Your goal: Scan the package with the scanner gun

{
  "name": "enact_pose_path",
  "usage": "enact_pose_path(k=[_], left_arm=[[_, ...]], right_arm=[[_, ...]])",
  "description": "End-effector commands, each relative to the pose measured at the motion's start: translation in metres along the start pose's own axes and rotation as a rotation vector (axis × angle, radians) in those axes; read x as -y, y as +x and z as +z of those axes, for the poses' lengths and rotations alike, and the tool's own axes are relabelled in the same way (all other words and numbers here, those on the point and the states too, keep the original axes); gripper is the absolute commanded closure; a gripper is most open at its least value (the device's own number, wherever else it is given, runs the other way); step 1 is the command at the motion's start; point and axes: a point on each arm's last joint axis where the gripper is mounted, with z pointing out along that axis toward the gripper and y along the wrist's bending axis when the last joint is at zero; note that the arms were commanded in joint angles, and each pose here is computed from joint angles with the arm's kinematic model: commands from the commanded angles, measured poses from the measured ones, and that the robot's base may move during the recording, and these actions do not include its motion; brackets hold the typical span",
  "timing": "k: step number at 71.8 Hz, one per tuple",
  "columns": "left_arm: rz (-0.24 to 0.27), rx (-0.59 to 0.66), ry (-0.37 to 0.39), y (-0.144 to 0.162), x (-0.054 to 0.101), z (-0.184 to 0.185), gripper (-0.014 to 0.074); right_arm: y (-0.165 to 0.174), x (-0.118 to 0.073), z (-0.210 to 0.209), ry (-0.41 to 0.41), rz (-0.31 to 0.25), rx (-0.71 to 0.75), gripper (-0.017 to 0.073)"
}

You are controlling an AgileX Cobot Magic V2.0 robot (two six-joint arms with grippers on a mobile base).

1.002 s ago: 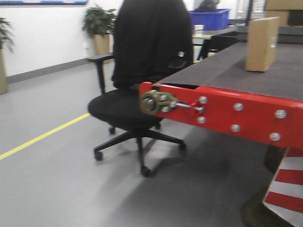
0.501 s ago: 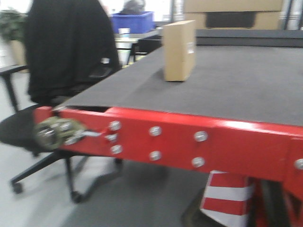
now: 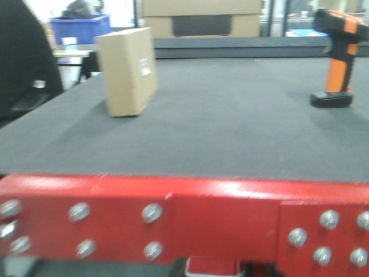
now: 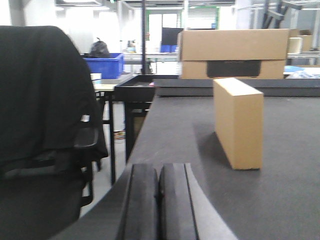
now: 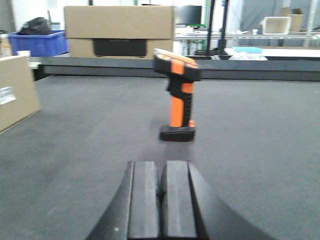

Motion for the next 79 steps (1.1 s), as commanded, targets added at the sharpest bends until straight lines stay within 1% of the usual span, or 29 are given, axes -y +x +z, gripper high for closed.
enact_pose_path(k=[1, 79], left_arm=[[-0.001, 0.022, 0.000, -0.0027, 0.0000, -0.0003, 0.0705], [-0.001, 0.022, 0.000, -0.0027, 0.0000, -0.0003, 0.0705]], right_arm=[[-0.0021, 0.0002, -0.0002, 0.002, -0.003, 0.024, 0.0721], [-0.0021, 0.0002, -0.0002, 0.002, -0.003, 0.024, 0.0721]])
